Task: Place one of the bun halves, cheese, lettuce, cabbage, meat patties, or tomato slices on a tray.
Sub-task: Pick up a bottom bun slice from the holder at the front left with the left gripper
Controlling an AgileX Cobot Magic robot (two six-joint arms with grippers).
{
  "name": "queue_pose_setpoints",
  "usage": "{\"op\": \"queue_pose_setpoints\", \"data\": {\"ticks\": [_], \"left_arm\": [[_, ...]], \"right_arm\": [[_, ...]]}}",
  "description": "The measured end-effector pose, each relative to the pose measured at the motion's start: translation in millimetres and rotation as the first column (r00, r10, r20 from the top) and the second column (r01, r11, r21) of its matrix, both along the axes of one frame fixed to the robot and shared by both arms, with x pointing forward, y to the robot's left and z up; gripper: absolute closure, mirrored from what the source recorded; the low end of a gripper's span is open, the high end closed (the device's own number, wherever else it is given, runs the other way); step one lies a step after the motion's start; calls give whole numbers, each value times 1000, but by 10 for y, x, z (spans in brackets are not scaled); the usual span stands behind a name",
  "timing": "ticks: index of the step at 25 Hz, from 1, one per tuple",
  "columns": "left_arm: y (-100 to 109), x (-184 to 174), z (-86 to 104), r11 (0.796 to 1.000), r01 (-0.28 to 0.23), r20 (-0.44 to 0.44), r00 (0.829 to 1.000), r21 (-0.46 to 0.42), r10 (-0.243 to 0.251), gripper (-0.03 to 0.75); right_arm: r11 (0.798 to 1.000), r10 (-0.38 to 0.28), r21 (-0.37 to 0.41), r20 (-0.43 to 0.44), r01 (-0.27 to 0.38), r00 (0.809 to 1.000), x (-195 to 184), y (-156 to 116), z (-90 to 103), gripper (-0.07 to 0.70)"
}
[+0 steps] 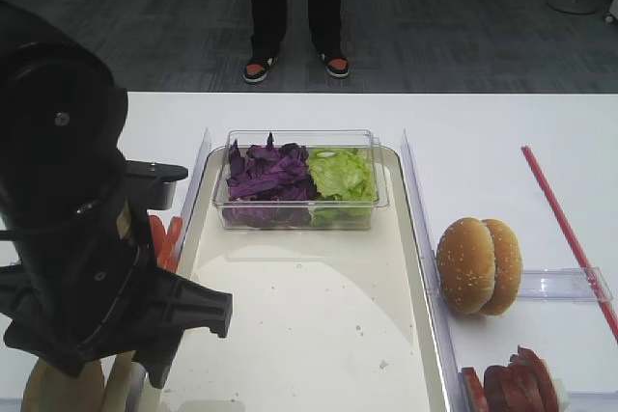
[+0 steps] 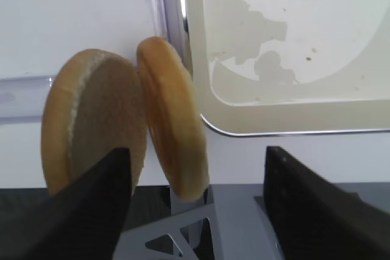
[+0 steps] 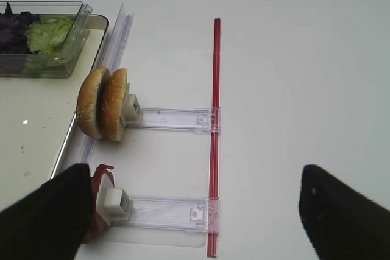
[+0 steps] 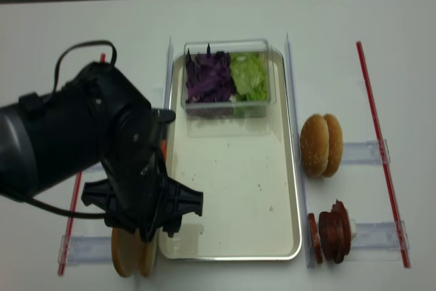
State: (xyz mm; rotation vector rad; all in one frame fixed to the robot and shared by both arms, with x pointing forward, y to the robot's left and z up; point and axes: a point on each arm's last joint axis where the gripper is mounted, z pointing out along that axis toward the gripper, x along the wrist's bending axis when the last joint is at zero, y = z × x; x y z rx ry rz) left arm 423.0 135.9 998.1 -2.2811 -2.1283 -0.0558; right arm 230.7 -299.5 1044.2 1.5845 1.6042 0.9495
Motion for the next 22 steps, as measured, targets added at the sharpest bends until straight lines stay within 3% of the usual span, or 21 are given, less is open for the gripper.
{"op": "queue_pose_setpoints", "data": {"ticks": [9,22], "left_arm": [[-34,84,-176,998,7,-15,1000,62,-6,277],[-43,95,-211,997,29,-30,999,74,-27,330]], "right_arm": [[1000,0,0,0,0,1000,0,0,0,-61],[1000,0,0,0,0,1000,0,0,0,-61]]}}
